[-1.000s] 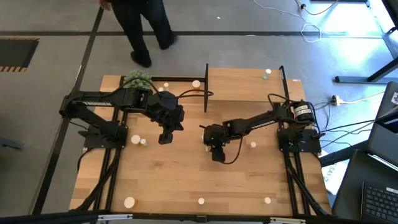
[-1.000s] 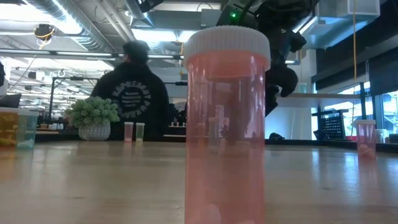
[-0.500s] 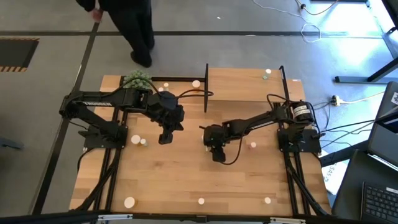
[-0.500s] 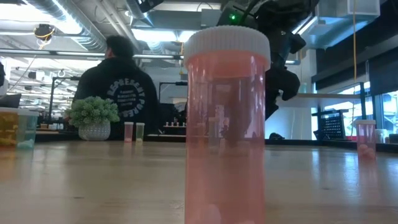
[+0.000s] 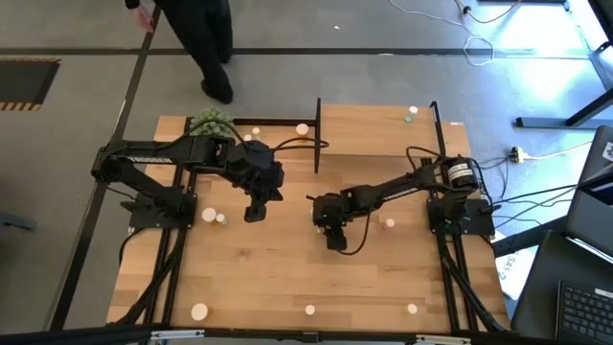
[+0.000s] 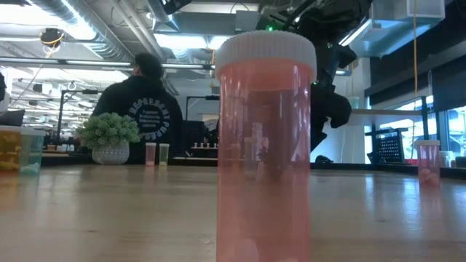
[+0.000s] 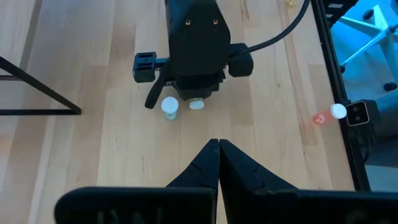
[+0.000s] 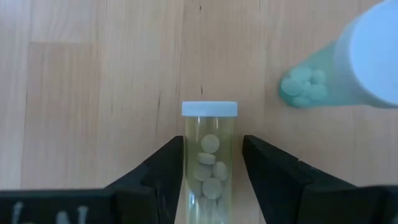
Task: Pick and place medicine bottles onto shelf by color
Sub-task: Put the middle yellow pill bottle on the shelf
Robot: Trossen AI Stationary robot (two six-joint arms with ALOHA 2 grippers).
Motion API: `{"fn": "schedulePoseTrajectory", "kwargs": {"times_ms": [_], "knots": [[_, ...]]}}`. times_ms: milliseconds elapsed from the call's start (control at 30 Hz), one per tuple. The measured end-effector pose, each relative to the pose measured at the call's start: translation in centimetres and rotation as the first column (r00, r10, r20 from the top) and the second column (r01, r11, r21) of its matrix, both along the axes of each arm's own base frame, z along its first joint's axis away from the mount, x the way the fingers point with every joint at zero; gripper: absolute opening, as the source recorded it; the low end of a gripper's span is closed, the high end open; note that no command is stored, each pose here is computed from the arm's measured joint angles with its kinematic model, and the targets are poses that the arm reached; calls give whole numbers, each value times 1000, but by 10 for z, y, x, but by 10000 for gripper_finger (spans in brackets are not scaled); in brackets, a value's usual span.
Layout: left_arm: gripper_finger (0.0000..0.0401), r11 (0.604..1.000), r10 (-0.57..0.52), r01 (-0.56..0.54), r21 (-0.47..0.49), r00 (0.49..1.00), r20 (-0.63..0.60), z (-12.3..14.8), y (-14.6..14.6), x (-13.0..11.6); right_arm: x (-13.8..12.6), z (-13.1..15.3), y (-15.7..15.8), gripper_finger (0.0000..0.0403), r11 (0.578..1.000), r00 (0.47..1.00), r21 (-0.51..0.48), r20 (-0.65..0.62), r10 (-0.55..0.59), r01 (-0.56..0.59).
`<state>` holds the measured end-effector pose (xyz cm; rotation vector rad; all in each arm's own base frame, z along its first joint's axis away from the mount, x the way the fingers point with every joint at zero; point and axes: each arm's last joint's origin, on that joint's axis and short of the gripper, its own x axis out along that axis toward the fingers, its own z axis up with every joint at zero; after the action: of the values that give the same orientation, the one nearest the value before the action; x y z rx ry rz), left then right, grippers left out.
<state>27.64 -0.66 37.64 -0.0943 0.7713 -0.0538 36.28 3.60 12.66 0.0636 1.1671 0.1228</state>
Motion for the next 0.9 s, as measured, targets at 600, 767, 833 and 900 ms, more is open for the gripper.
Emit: {"fn": "schedulePoseTrajectory", "kwargs": {"times_ms": [600,767,833,900], "knots": [[0,1000,0,0,0,1000,0,0,0,0,0,-1,0,102,1000,1000,8,-7,-29,29],[0,1000,-1,1,0,1000,0,0,0,0,0,0,0,104,1000,1000,11,-4,-29,29],[0,1000,0,0,1,1000,0,0,0,0,-1,2,0,104,999,999,16,-1,-36,36],[0,1000,0,0,0,1000,0,0,0,0,-2,4,0,104,999,999,24,1,-48,48]]}}
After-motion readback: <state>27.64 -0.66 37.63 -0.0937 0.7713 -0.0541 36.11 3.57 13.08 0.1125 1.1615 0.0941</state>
